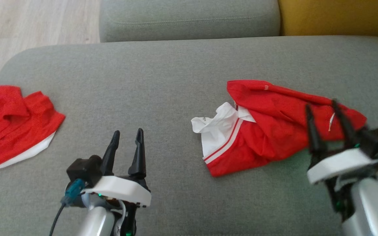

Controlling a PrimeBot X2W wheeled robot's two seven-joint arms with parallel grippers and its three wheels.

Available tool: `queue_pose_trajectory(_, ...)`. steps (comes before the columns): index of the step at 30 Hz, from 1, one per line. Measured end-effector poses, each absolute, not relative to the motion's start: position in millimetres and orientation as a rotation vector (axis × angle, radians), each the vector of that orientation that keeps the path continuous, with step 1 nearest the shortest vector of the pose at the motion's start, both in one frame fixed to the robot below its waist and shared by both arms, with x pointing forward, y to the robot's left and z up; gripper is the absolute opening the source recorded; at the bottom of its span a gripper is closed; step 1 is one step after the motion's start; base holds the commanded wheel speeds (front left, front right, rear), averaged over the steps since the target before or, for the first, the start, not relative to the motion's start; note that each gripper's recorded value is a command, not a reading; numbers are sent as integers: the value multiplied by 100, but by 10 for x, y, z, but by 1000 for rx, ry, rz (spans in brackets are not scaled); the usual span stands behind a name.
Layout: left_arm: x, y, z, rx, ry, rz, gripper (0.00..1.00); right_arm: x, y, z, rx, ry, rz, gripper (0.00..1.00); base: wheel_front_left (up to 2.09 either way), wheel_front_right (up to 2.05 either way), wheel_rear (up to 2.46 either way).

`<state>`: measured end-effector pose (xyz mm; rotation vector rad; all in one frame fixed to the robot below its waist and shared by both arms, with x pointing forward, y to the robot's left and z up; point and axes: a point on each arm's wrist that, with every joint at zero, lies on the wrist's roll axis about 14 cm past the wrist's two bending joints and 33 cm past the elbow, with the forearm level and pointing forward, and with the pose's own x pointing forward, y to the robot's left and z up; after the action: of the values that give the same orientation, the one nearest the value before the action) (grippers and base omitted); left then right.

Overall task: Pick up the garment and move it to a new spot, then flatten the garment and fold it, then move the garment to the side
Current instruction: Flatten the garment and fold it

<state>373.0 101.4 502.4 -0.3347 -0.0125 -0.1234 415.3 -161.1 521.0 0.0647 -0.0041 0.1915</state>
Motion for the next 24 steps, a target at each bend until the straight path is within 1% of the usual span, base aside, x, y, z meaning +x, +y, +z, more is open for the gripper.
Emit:
queue_pose_trajectory(4,3729,966,5006,-335,-5,-137,100,4025,-1479,5055,77,35,223,100,0,0,0)
queue_pose_trajectory(10,3720,954,4937,-337,17,-136,100,4082,-1245,5033,57,51,299,100,0,0,0)
queue_pose_trajectory(14,3736,1000,4904,-347,27,-115,100,4256,-989,5045,-25,82,398,100,0,0,0)
queue_pose_trajectory(18,3762,1058,4896,-357,30,-94,100,4458,-739,4910,-111,183,499,100,0,0,0)
queue_pose_trajectory(23,3737,1107,4835,-350,49,-74,100,4709,-614,4691,-212,298,569,100,0,0,0)
queue_pose_trajectory(24,3737,1154,4822,-355,53,-56,100,4816,-580,4634,-248,327,587,100,0,0,0)
